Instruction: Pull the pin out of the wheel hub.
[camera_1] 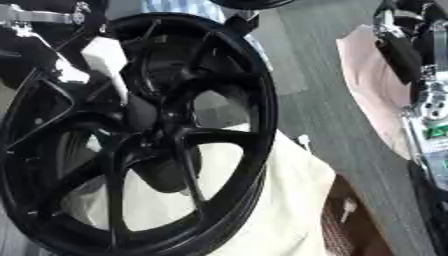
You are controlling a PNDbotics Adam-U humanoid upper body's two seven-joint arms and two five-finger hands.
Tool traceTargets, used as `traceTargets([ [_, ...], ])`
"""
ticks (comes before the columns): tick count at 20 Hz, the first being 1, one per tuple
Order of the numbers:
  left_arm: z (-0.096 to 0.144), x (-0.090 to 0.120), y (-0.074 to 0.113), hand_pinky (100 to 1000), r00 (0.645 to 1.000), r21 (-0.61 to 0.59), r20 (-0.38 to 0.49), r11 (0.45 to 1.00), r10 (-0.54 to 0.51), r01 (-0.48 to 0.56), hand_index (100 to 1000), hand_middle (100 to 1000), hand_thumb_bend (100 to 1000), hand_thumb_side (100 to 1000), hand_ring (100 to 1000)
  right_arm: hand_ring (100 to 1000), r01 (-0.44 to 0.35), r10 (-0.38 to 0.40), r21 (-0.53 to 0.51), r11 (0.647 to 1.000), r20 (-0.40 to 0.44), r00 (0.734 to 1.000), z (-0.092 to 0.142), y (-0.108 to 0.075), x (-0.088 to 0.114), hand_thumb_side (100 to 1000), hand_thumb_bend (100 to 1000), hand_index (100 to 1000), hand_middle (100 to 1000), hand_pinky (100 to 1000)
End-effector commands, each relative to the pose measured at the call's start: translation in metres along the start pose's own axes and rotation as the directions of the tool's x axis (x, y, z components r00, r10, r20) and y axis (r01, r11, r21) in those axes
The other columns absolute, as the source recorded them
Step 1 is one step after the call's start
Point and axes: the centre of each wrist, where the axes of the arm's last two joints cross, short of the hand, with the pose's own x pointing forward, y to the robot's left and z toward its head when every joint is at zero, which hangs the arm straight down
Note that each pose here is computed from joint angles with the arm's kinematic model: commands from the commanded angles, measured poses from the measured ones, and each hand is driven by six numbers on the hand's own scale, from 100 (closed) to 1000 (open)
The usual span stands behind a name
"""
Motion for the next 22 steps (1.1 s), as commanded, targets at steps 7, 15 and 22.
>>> traceTargets([
  [7,0.017,0.002,0.025,686,0.991,-0.037,0.103,0.995,-0.087,0.092,590,431,118,386,590,804,0.003,-0.002,-0.006,1.000,0.038,0.999,-0.004,-0.004,0.011,552,162,842,807,879],
  [15,0.031,0.004,0.043,651,0.993,0.055,0.118,0.998,-0.011,0.004,525,372,175,272,554,804,-0.001,0.001,-0.009,1.000,0.035,0.999,-0.004,-0.005,0.010,553,161,842,807,879],
  [22,0.063,-0.002,0.059,650,0.991,0.193,0.106,0.976,0.082,-0.101,520,365,188,259,549,805,-0.009,0.009,-0.013,1.000,0.031,0.999,-0.003,-0.007,0.008,553,162,842,807,879],
])
